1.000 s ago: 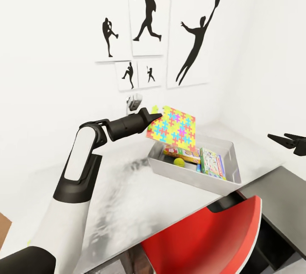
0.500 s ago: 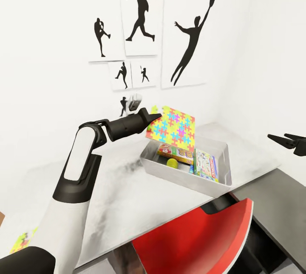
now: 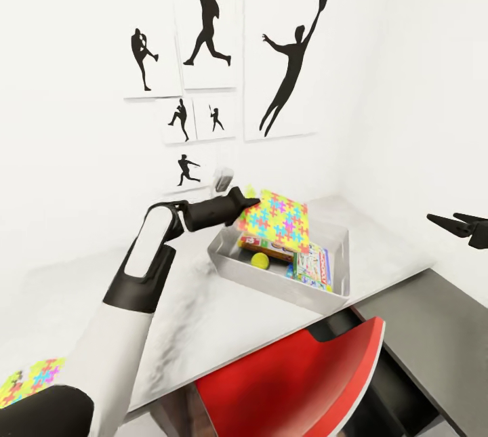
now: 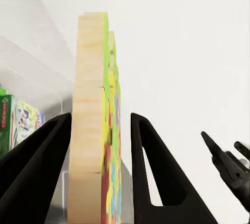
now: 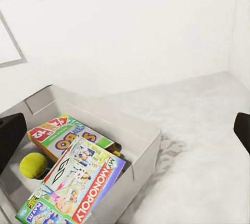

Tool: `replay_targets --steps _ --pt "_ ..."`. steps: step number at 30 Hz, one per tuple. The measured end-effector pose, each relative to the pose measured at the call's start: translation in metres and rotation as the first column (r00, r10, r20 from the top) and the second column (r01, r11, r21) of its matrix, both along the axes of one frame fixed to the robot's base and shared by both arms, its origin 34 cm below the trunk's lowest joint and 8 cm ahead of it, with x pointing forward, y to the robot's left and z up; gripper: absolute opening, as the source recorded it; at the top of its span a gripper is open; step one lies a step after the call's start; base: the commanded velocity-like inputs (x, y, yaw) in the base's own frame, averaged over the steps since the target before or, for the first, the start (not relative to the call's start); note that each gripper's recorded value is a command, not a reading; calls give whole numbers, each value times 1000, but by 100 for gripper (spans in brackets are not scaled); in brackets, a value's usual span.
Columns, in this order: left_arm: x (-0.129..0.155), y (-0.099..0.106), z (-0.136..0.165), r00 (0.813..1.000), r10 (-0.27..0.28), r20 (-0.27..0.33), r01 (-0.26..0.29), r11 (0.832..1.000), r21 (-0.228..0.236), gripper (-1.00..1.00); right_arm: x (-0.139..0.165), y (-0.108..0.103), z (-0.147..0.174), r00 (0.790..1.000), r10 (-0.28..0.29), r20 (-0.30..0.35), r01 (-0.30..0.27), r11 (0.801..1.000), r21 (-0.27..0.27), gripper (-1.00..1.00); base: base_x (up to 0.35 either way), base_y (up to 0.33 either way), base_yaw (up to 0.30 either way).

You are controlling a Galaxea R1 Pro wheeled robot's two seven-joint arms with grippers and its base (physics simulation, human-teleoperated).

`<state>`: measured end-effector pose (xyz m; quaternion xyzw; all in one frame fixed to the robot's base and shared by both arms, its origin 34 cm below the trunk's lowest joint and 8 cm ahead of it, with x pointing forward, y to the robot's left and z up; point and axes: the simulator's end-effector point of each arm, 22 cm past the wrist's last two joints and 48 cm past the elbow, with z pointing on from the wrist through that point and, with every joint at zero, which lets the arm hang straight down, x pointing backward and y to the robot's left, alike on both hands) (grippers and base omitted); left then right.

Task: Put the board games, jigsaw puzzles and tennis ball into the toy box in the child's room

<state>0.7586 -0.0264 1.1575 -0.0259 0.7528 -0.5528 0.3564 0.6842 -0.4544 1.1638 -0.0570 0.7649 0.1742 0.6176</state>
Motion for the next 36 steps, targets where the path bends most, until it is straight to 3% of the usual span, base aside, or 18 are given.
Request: replay_targets --steps 5,8,14,21,26,28,36 --pt "36 -12 -30 992 -28 -125 20 998 -63 -100 0 0 0 1000 0 1 0 1000 0 100 0 -2 -18" --pt "42 -14 -34 989 -42 -145 30 996 -83 -100 0 0 0 1000 3 1 -3 1000 1 100 0 0 -169" --pt "46 -11 -43 984 -48 -170 33 996 -87 -100 -9 20 6 995 100 18 -100 995 24 100 0 0 -259" --pt "44 -11 -46 983 -60 -175 46 996 -83 -100 -11 24 7 993 120 20 -120 992 28 100 0 0 -233" --pt "46 -7 -59 983 -47 -178 42 999 -31 -100 -11 25 7 992 122 21 -122 992 28 100 0 0 -52" --pt "49 2 -78 979 -26 -204 29 1000 10 -100 -11 25 7 992 122 21 -123 992 28 100 0 0 -13" --pt "60 11 -110 961 9 -277 10 998 67 -100 -12 22 9 993 116 28 -117 993 32 100 0 0 -44"
